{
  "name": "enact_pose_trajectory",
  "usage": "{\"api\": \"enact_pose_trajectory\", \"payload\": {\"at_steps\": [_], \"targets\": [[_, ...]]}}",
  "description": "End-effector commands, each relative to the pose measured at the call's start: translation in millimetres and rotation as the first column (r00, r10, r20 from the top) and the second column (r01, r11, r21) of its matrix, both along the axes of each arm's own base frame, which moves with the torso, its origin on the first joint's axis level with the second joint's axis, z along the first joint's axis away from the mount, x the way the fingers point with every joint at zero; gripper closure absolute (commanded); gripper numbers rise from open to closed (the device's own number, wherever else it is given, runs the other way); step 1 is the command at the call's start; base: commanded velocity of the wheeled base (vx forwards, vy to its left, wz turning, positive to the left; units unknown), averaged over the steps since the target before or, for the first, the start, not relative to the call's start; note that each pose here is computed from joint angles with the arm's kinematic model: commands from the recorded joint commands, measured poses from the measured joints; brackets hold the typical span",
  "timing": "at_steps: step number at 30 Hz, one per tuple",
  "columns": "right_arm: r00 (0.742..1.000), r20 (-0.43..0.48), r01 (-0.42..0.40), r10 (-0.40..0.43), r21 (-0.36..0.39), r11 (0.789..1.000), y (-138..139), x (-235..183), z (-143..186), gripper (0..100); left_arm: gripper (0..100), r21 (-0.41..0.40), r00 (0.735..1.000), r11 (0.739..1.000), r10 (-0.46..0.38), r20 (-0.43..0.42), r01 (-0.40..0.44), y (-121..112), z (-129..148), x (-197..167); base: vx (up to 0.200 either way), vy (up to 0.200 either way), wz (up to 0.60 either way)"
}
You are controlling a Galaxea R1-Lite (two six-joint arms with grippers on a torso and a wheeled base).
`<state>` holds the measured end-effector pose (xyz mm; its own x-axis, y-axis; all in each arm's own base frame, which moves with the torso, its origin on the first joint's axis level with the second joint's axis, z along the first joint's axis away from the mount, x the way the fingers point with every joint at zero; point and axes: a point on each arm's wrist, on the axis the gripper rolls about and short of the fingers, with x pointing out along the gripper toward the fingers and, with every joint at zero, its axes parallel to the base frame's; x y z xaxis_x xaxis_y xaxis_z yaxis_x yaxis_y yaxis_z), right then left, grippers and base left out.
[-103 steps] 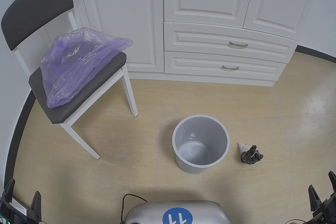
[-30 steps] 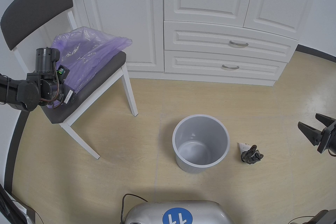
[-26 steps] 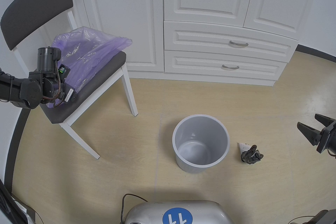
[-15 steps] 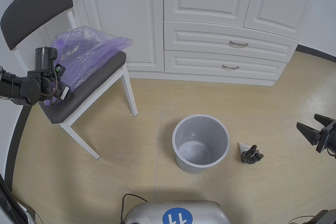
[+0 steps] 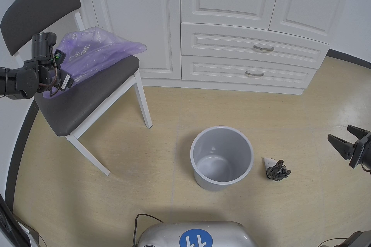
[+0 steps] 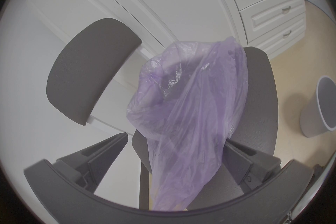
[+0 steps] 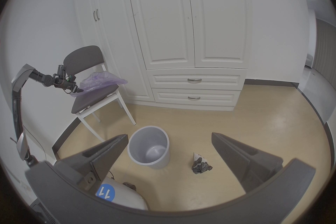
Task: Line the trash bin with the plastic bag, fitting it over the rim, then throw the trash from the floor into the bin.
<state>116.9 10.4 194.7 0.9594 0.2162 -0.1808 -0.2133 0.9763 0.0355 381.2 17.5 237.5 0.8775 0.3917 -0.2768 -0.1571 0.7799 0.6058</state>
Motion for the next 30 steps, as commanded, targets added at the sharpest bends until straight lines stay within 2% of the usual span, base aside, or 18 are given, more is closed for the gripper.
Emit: {"api": "enact_pose_trajectory", "payload": {"at_steps": [1,10,15,22,30], "targets": [[1.0,0.008,0.0,0.0,0.0,1.0,0.0,-1.5,0.9,0,0,-0.003,0.999,1.0,-0.005,0.049,0.005,-2.2,19.1,-1.6,0.0,0.0,0.0],[1.0,0.007,-0.004,0.004,-0.001,1.0,0.2,-2.0,0.2,0,0,-0.012,1.0,1.0,-0.009,0.004,0.009,-3.9,2.0,7.2,0.0,0.0,0.0],[1.0,0.005,-0.003,0.003,0.0,1.0,0.2,-1.7,0.0,0,0,-0.018,0.999,0.999,-0.041,-0.025,0.041,-14.8,-10.7,15.5,0.0,0.0,0.0],[1.0,-0.001,-0.005,0.005,0.0,1.0,0.3,-0.9,-0.9,0,0,-0.046,0.997,0.996,-0.083,0.0,0.083,-33.6,-10.9,23.0,0.0,0.0,0.0],[1.0,-0.001,-0.006,0.006,0.001,1.0,0.3,-0.5,-0.7,0,0,-0.063,0.996,0.994,-0.084,0.021,0.086,-36.9,-15.1,34.6,0.0,0.0,0.0]]}}
